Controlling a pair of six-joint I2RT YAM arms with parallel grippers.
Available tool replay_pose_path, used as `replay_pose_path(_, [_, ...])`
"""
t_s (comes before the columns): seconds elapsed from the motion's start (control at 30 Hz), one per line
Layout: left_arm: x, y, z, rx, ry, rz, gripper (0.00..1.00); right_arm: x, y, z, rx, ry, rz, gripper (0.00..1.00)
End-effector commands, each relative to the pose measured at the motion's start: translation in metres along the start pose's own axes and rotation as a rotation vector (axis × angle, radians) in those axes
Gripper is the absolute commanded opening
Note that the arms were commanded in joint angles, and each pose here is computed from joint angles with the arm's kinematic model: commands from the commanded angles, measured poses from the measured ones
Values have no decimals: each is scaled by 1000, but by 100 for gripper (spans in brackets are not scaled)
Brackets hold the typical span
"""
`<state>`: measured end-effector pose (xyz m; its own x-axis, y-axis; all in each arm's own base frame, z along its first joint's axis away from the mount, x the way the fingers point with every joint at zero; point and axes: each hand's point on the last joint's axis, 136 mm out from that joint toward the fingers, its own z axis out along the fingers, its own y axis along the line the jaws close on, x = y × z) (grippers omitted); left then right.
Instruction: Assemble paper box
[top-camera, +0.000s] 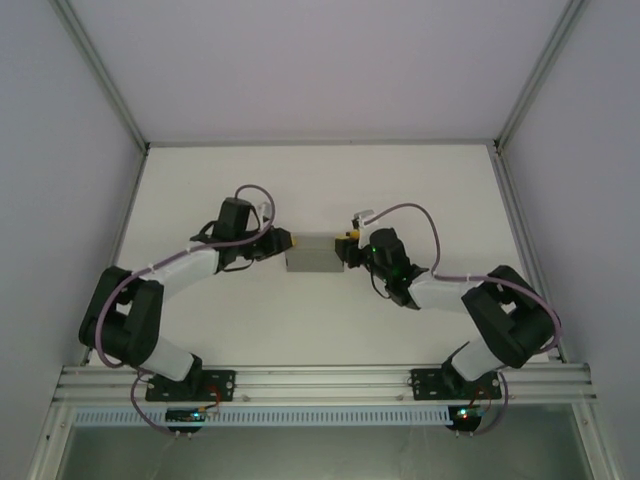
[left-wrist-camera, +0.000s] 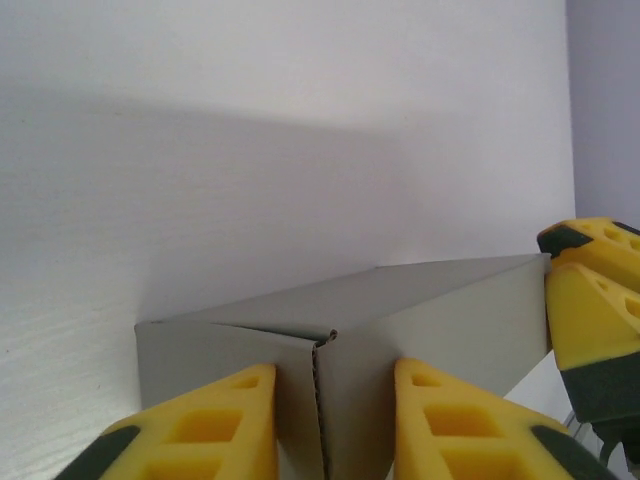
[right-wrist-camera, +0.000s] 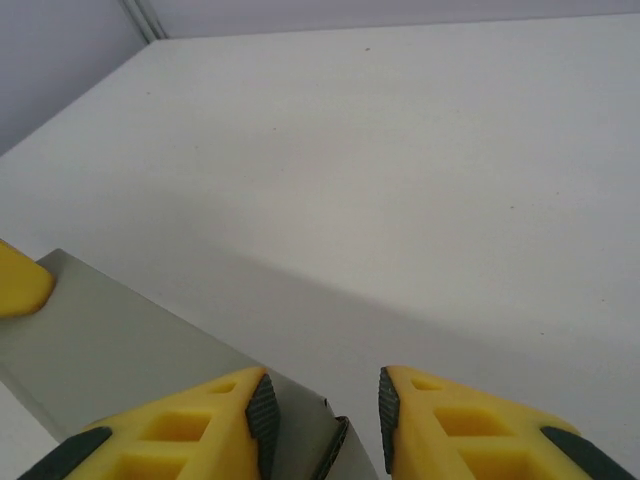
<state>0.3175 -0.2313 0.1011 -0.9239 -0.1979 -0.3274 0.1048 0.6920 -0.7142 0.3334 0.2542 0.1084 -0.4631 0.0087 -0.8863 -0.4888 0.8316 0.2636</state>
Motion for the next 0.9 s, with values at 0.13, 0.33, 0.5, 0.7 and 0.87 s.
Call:
replay_pose_path(0.13, [71, 56, 14, -211, 146, -41, 14, 148, -18, -24, 31, 460, 40, 36])
replay_pose_path(0.33, [59, 49, 10, -230, 105, 25, 10, 112, -8, -20, 16, 419, 16, 36])
replay_pose_path(0.5, [42, 26, 7, -215, 100, 94, 24, 73, -8, -15, 40, 441, 27, 48])
replay_pose_path(0.7, [3, -14, -3, -179, 32, 188, 58, 12, 4, -10, -21, 417, 17, 65])
replay_pose_path(0.87, [-25, -42, -25, -169, -60, 250, 90, -40, 18, -12, -76, 327, -33, 81])
